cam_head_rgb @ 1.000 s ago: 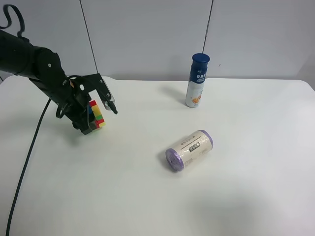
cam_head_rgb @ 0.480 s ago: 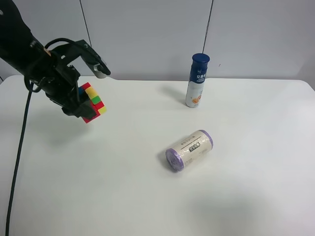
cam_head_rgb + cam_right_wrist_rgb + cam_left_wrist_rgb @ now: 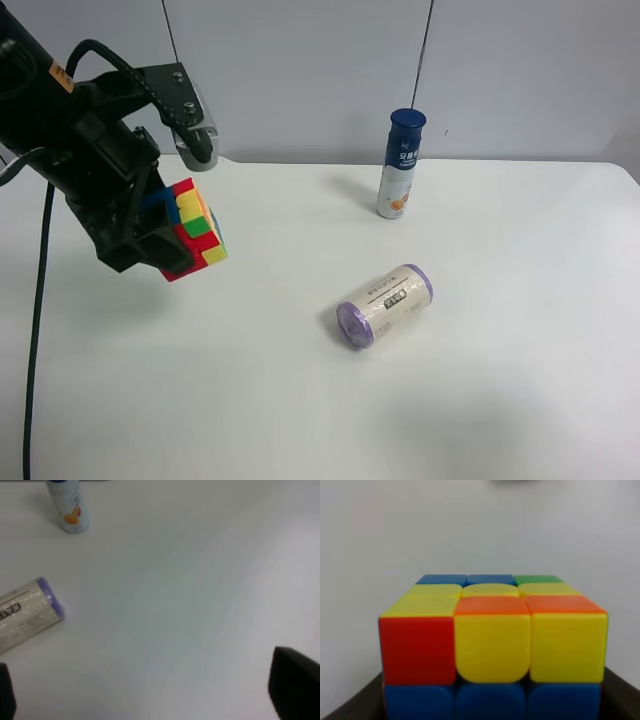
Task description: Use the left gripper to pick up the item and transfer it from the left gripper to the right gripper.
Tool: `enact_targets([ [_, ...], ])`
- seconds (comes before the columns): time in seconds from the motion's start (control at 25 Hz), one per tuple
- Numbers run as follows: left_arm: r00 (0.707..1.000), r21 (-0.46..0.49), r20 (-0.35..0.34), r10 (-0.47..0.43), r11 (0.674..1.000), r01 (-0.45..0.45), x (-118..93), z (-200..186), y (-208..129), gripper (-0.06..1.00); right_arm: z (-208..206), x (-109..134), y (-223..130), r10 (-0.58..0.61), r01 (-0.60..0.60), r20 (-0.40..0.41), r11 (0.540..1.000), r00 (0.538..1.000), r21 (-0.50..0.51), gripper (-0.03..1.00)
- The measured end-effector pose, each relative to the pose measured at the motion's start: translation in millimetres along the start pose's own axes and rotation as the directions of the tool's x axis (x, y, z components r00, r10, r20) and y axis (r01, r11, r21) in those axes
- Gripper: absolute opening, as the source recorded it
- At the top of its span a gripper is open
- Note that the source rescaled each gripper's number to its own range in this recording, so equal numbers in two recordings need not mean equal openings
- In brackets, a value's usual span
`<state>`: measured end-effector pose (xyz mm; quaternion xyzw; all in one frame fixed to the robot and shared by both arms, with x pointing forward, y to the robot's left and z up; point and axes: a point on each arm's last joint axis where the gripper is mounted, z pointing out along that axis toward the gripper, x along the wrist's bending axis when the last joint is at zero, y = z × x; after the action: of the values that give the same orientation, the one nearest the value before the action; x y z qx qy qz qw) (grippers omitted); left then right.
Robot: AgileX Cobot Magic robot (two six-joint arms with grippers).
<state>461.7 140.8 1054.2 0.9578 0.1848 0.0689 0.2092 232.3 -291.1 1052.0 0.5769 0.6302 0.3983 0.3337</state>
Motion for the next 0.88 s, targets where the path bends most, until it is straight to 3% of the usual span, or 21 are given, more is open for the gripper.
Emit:
enact_targets([
  [0.24,0.996,-0.012,0.050,0.070,0.997,-0.070,-29.0,3.9,14.8,0.01,0.0,0.0,0.0,0.000,0.000,0.000,1.000,1.000,0.000,1.00],
  [0.56,0.988,-0.169,0.041,0.147,0.976,-0.138,-59.7,7.2,41.9,0.01,0.0,0.0,0.0,0.000,0.000,0.000,1.000,1.000,0.000,1.00],
  [0.88,0.988,-0.219,0.042,0.147,0.967,-0.134,-66.8,7.0,48.6,0.01,0.0,0.0,0.0,0.000,0.000,0.000,1.000,1.000,0.000,1.00],
])
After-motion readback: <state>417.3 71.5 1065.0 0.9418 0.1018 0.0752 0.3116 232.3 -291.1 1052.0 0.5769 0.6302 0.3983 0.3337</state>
